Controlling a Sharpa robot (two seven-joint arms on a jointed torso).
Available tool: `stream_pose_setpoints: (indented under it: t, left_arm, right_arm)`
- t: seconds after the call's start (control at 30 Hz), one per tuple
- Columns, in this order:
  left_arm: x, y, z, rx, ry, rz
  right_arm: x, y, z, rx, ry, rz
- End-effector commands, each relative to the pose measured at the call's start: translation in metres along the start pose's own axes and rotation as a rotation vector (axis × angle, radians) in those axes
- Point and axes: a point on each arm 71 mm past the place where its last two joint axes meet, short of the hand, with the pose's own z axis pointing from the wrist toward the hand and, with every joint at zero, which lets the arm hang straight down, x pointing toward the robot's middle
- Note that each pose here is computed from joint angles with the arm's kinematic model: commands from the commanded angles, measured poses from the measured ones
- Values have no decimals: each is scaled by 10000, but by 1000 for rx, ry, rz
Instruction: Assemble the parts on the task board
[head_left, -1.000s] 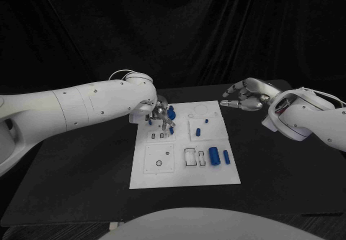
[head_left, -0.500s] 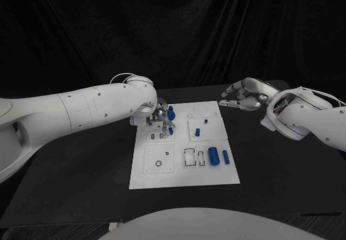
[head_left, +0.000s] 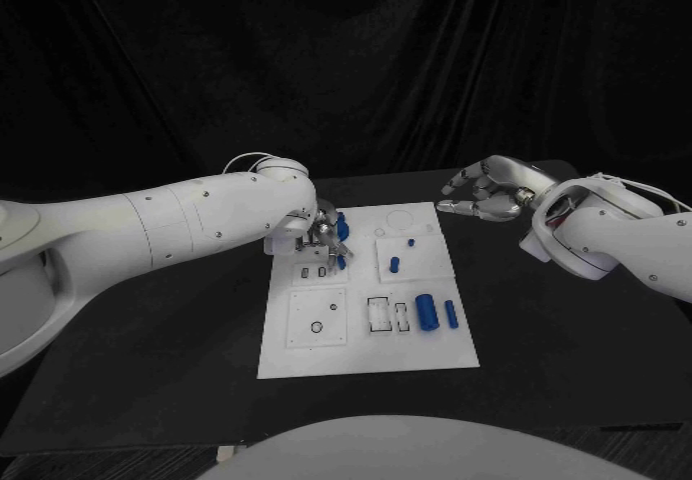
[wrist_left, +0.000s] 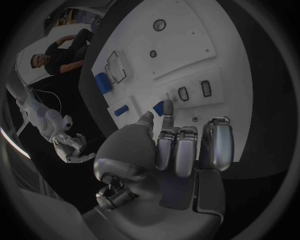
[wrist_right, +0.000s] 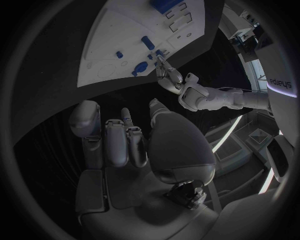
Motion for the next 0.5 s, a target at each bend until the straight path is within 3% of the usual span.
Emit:
stream_pose_setpoints:
  t: [0.03,0.5]
  left_arm:
    - [-3,-30,8,30,-10,-7]
    - [10,-25,22,28,1,-4]
  right_arm:
    - [16,-15,-3,10,7,1]
    - [59,-42,-1,19,20,2]
